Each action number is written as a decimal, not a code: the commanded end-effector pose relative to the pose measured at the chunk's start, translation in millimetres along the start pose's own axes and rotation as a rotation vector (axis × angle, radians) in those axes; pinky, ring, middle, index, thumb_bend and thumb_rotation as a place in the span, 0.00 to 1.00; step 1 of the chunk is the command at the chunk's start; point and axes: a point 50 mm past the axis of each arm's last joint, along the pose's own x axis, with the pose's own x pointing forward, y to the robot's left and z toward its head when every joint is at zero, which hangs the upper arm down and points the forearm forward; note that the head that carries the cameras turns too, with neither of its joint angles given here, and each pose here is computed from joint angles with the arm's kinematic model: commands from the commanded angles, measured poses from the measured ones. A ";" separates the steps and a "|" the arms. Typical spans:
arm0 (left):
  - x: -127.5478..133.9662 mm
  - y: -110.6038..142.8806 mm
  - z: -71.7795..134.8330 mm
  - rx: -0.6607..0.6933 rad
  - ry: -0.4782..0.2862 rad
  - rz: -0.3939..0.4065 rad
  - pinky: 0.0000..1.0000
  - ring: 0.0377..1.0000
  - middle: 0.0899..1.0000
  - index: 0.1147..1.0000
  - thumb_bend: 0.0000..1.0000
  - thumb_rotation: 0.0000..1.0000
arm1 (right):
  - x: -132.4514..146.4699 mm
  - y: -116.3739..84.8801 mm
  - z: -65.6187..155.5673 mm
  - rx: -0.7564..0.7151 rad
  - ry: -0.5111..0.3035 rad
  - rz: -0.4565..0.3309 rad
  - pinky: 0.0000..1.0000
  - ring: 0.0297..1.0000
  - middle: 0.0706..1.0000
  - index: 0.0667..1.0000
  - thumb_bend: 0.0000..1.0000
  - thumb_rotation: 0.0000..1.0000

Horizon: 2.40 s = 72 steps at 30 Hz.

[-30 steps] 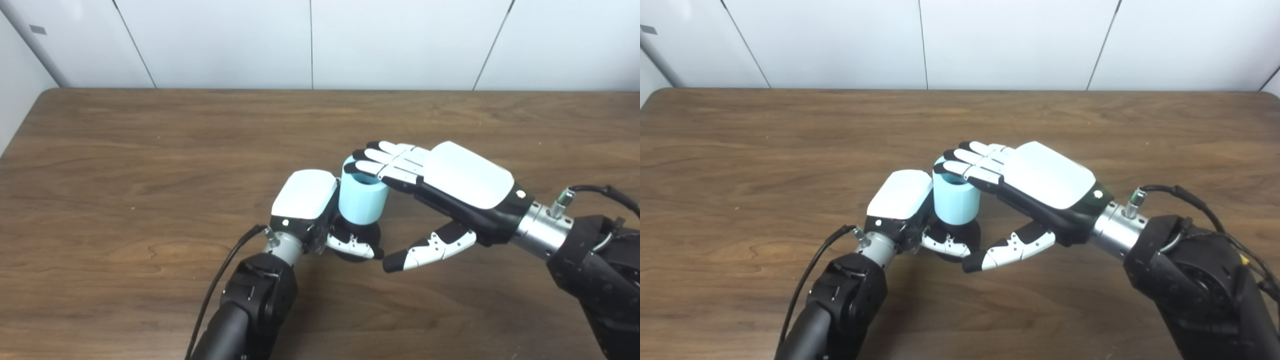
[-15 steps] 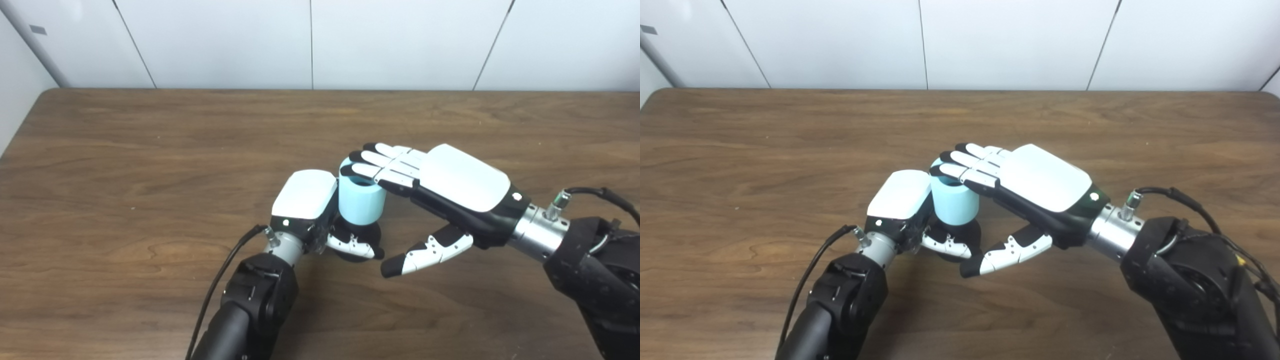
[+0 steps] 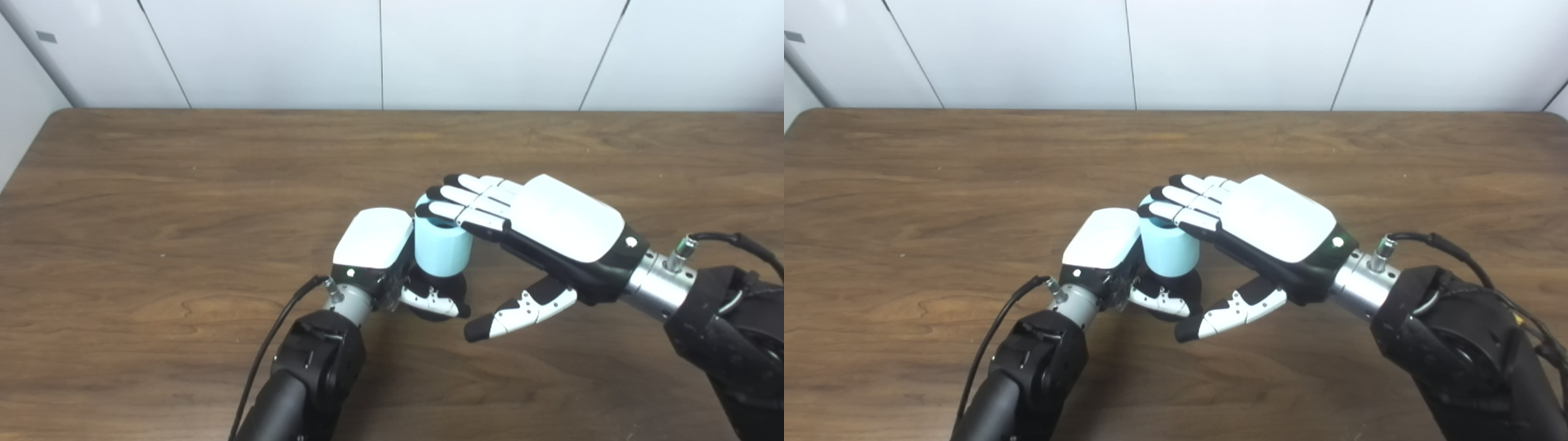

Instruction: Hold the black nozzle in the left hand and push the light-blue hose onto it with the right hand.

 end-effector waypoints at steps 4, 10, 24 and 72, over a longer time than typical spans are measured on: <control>-3.3 -3.7 -2.7 0.007 0.017 -0.038 0.85 0.67 0.47 0.40 0.52 0.00 | -4.9 8.1 -9.3 -0.008 0.035 0.087 0.93 0.96 0.92 0.87 0.61 0.87; -3.1 -3.1 -3.0 0.009 0.019 -0.040 0.85 0.67 0.48 0.40 0.52 0.00 | -7.6 16.6 -15.0 0.006 0.059 0.107 0.93 0.96 0.92 0.86 0.60 0.86; -1.6 -1.6 -3.7 0.008 0.021 -0.039 0.86 0.67 0.48 0.40 0.52 0.00 | -10.3 23.4 -16.5 0.022 0.062 0.109 0.94 0.96 0.92 0.88 0.60 0.85; -2.8 0.4 -3.2 0.018 0.017 -0.049 0.85 0.67 0.48 0.39 0.52 0.00 | -11.4 39.6 -12.1 0.062 0.055 0.156 0.92 0.94 0.92 0.87 0.60 0.83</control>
